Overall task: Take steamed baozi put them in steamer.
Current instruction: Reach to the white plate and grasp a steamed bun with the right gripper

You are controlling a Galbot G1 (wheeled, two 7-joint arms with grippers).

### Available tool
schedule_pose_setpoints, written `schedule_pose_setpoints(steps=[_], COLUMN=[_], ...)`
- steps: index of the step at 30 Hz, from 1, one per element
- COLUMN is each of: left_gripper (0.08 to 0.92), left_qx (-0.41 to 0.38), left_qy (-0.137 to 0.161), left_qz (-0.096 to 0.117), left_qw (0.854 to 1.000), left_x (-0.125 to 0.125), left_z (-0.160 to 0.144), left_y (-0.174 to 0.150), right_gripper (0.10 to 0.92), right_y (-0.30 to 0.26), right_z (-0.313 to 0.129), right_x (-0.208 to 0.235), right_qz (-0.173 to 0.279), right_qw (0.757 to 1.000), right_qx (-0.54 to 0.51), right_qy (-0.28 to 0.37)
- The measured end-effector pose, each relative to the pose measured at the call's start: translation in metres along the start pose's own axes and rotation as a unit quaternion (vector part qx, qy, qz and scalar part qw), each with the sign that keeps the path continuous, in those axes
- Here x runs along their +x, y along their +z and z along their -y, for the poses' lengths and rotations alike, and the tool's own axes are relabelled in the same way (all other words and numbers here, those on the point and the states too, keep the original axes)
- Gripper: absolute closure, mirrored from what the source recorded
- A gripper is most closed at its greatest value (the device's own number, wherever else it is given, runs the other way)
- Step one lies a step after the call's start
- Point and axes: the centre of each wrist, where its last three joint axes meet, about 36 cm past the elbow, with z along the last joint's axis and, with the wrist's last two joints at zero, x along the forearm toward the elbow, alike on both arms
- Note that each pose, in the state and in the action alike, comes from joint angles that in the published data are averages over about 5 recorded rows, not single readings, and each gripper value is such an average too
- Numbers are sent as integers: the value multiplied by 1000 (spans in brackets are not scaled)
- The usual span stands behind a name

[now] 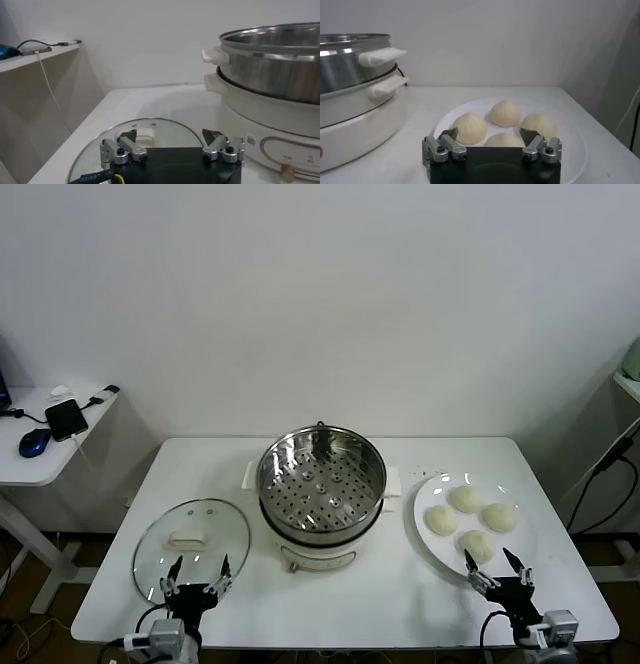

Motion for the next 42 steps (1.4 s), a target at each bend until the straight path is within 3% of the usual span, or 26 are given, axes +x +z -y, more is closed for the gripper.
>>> schedule_pose_setpoints(steps=[11, 18, 23, 31, 37, 42], left_gripper=[177, 177, 177, 177, 177, 177], left_qx=[1, 1, -1, 3, 7, 7], left_qy=[5, 8, 10, 13, 12, 7], left_qz=[5, 9, 9, 10, 12, 15], left_qw=[1000, 1000, 1000, 1000, 1000, 1000], left_x=[0, 0, 0, -1, -3, -6], left_z=[0, -1, -2, 1, 2, 0], left_y=[-4, -6, -4, -1, 0, 2], right_gripper=[200, 200, 200, 200, 200, 200], right_y=[-70, -147, -205, -280, -325, -338], right_z=[35, 74, 101, 131, 137, 129], right_x=[-63, -123, -155, -200, -236, -264], right_qz=[22, 18, -11, -107, -190, -262], right_qw=[997, 974, 922, 798, 725, 678], right_qx=[75, 208, 332, 476, 530, 553], right_qy=[-15, -94, -202, -353, -397, -408])
